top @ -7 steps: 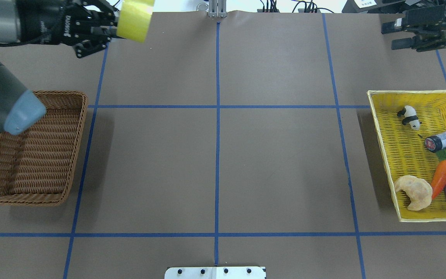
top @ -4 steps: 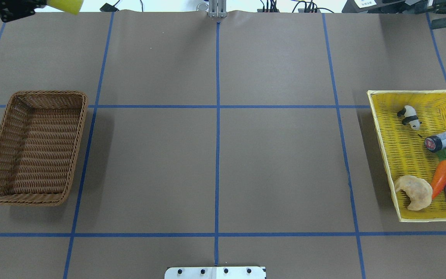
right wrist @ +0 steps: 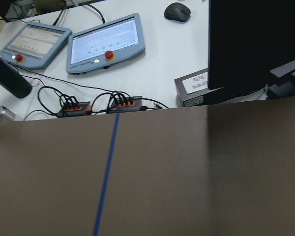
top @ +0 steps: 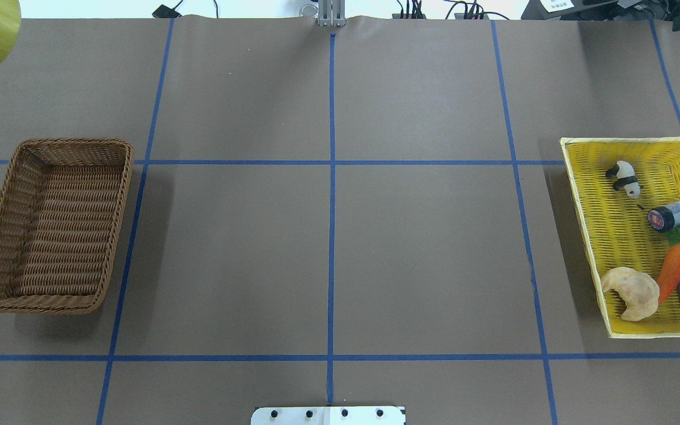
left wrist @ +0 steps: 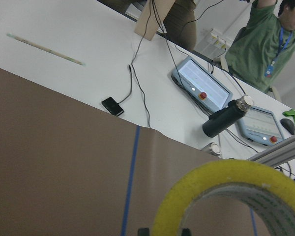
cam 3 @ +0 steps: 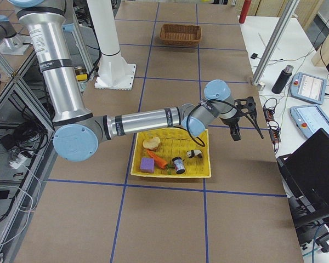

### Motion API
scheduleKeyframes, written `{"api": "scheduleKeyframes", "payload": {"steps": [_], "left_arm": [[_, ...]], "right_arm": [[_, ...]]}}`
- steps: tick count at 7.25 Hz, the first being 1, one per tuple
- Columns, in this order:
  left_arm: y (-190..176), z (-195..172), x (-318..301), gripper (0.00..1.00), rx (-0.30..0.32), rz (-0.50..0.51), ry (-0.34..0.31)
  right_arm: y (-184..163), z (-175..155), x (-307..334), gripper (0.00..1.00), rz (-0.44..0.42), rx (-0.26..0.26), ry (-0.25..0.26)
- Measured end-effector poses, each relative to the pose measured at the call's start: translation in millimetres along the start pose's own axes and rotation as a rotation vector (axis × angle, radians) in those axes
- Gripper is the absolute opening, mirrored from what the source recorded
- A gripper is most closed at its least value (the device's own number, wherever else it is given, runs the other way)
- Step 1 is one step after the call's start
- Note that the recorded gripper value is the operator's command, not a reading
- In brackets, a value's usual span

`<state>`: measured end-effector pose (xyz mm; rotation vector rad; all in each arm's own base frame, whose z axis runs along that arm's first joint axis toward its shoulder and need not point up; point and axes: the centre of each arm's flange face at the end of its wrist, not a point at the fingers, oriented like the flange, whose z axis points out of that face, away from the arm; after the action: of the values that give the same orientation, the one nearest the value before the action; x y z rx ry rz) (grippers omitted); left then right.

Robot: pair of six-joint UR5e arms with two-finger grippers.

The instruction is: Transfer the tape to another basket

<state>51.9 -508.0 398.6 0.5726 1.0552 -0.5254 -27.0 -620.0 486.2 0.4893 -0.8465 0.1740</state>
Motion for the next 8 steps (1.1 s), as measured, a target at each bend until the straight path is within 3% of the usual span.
{"api": "scheduleKeyframes", "payload": {"steps": [2,4,8], "left_arm": [[26,4,-45,0.00,-0.033,0.087,-0.146],[66,28,-50,0.00,-0.130,0.121,-0.250],[127,73,-10,0.00,-0.326,0.148,-0.368]], "right_arm": [[16,10,19,1.00,-0.014,-0.115,0.080],[29,17,24,1.00,-0.047,-0.258,0.147],[41,16,12,1.00,-0.066,-0.419,0.185]]}}
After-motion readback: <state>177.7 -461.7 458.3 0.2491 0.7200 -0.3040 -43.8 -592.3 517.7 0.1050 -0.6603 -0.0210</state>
